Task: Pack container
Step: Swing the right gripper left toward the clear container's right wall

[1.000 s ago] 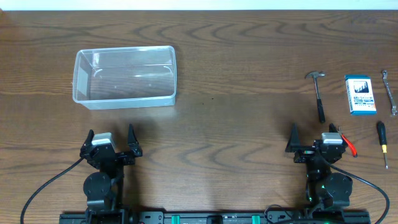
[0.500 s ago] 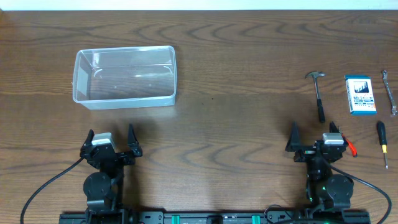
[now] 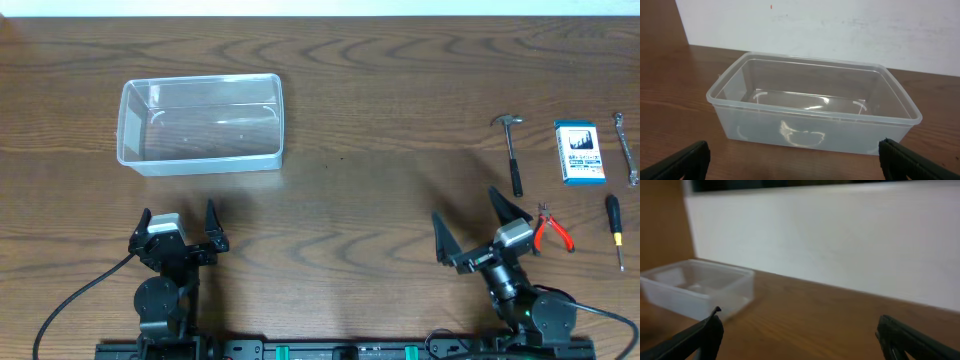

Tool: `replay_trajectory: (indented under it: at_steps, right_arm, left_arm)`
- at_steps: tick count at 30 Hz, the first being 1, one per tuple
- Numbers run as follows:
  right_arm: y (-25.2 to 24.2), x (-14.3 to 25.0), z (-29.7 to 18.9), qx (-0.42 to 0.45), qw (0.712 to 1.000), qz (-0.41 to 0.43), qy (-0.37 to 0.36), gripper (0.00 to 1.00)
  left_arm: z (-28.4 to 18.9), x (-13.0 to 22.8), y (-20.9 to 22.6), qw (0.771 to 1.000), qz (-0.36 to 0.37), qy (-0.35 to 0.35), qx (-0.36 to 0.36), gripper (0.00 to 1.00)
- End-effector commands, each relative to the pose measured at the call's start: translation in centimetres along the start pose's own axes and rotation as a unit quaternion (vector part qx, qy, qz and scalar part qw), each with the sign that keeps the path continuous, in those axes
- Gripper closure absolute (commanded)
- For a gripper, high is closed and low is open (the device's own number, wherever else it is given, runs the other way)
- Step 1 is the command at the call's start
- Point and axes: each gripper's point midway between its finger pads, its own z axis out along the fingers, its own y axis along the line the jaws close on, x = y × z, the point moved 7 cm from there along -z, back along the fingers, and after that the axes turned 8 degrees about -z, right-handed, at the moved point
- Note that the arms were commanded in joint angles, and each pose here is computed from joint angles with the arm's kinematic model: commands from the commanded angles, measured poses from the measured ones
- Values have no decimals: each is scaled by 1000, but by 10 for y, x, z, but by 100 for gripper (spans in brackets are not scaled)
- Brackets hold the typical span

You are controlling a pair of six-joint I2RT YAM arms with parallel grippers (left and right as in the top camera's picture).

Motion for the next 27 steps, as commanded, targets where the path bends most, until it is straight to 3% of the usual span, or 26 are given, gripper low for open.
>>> replay_trajectory:
  at_steps: [1,9,14,20,23,27]
  right_arm:
    - [1,-51,-4,-13,999,-5,-42,1]
    - [-34,-114,26,55,994,36,88,1]
    - [-32,-133,57,-39,975,109,192,1]
    - [-6,-142,75,-225,922,237,206,1]
    - [-9,-140,84,-223,921,244,207,1]
    - [-13,-140,94,-151,928,257,223,1]
  left_arm:
    - [3,14,3,1000,-1,17,-7,2]
    - [3,14,3,1000,-1,17,-7,2]
    - [3,14,3,1000,-1,17,-7,2]
    - [3,14,3,1000,-1,17,-7,2]
    - [3,14,3,1000,-1,17,-7,2]
    - [3,14,3,1000,-1,17,-7,2]
